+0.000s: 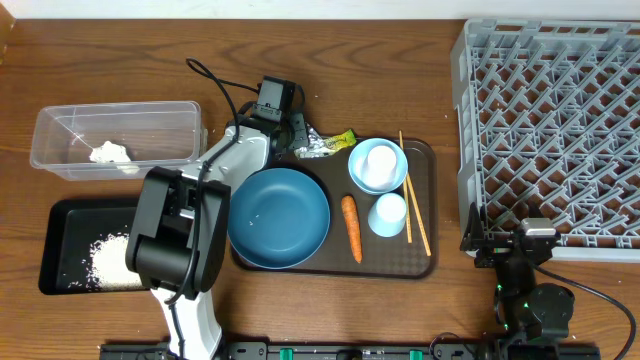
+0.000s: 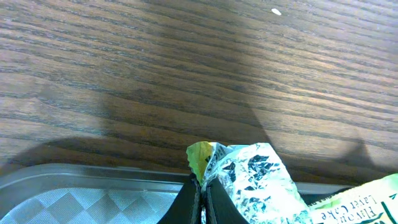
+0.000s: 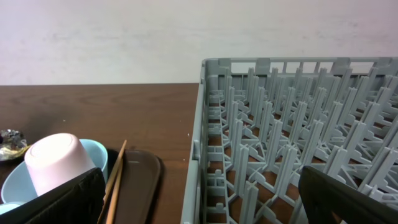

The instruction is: Sort waste into correct bins and load items into the dishwasher rack

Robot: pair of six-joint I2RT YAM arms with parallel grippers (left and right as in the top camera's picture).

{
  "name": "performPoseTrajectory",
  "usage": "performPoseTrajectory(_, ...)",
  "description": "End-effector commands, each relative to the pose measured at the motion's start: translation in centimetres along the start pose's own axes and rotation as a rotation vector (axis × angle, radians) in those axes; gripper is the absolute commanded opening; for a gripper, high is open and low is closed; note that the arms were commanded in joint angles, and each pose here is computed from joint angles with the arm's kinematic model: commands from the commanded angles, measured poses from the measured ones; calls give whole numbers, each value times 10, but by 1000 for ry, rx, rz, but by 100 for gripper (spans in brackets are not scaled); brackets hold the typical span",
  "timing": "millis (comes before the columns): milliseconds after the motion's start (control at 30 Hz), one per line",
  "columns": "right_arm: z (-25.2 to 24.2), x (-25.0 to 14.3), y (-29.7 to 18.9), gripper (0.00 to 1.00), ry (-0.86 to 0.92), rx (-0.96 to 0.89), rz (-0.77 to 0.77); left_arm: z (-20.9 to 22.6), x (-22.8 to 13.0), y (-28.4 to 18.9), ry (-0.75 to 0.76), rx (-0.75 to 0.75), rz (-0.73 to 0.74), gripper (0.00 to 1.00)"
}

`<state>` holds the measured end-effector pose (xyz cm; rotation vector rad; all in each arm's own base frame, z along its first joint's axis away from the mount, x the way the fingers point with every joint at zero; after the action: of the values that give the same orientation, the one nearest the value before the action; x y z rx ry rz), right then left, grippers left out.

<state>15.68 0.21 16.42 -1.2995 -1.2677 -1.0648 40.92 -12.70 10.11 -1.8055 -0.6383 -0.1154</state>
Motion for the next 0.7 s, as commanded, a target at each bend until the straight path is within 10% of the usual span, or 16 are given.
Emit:
performPoseTrajectory(0,-1,-1,0,99,-11,-8,1,-6,5,-16,5,-27,-26,6)
performPoseTrajectory(667,-1,-1,0,99,-11,-8,1,6,49,-103,-60,-48,-235,6)
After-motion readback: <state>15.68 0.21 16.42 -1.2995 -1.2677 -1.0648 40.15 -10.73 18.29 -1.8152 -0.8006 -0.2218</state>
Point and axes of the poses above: each gripper's point midway between its finger pads, its own y axis out along the fingers, its own z axis along the line the jaws close on, x = y × z, the point moved 9 cm from there along -y, back along the fingers, and after that the axes turned 10 degrees about -y, right-handed, at the moved point
